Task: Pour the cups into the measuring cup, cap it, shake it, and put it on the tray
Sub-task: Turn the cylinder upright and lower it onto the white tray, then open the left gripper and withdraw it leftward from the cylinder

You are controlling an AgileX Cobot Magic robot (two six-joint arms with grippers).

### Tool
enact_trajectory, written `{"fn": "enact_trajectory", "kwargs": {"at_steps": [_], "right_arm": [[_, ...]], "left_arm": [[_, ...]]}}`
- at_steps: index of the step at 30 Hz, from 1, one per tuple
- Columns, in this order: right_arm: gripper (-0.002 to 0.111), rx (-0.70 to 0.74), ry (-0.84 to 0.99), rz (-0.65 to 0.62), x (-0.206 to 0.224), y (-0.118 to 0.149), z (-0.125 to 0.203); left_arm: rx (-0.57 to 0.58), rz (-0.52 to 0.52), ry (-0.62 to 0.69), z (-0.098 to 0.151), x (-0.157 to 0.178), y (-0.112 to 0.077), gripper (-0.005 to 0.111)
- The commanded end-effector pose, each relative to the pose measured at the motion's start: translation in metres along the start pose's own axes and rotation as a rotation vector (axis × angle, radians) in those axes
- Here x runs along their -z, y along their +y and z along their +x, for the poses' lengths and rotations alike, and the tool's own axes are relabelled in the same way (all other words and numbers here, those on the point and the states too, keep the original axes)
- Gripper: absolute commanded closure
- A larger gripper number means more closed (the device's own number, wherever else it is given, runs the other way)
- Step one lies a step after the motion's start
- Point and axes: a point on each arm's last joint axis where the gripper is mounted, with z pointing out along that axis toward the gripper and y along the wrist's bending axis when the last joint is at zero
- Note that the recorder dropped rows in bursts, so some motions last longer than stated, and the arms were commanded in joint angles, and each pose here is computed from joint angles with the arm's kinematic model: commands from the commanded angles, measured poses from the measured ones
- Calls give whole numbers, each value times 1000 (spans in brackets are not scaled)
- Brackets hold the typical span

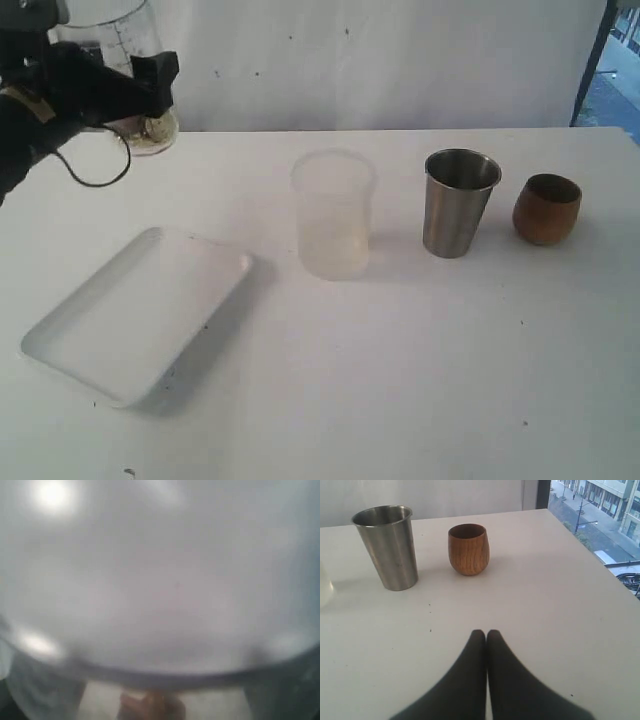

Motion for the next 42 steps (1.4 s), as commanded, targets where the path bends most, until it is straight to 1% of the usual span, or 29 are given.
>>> {"fn": "enact_trajectory", "kwargs": {"at_steps": [1,5,8,11,12,15,16,20,24,25,29,35,38,39,40,42], "right_arm": [[108,5,-8,9,0,-1,0],[108,5,-8,9,0,-1,0],[108,5,-8,9,0,-1,0],[108,5,-8,9,0,-1,0],[108,5,-8,9,0,-1,0],[108,5,-8,9,0,-1,0],[108,5,-8,9,0,-1,0],[108,5,-8,9,0,-1,0],[108,5,-8,9,0,-1,0],[108,5,-8,9,0,-1,0],[108,5,-8,9,0,-1,0],[108,5,-8,9,0,-1,0],[108,5,-8,9,0,-1,0],[108,5,-8,9,0,-1,0],[108,5,-8,9,0,-1,0],[108,5,-8,9,0,-1,0]], "left_arm": [[62,-36,-144,14,30,4,107],[46,-45,-7,45,45,5,107],[29,-26,120,69,47,3,107],[19,-11,197,89,46,3,107],[11,-2,224,101,44,3,107],[10,14,190,115,40,3,107],[6,45,176,121,39,0,107],[-8,67,167,127,38,-1,107],[-16,111,79,129,36,-5,107],[-15,112,77,131,36,-5,107],[-16,110,103,136,36,-4,107],[-16,109,110,137,36,-4,107],[-11,67,135,139,36,0,106],[-9,58,148,140,37,1,104],[-9,57,157,141,37,1,100],[-10,56,173,143,37,1,85]]}}
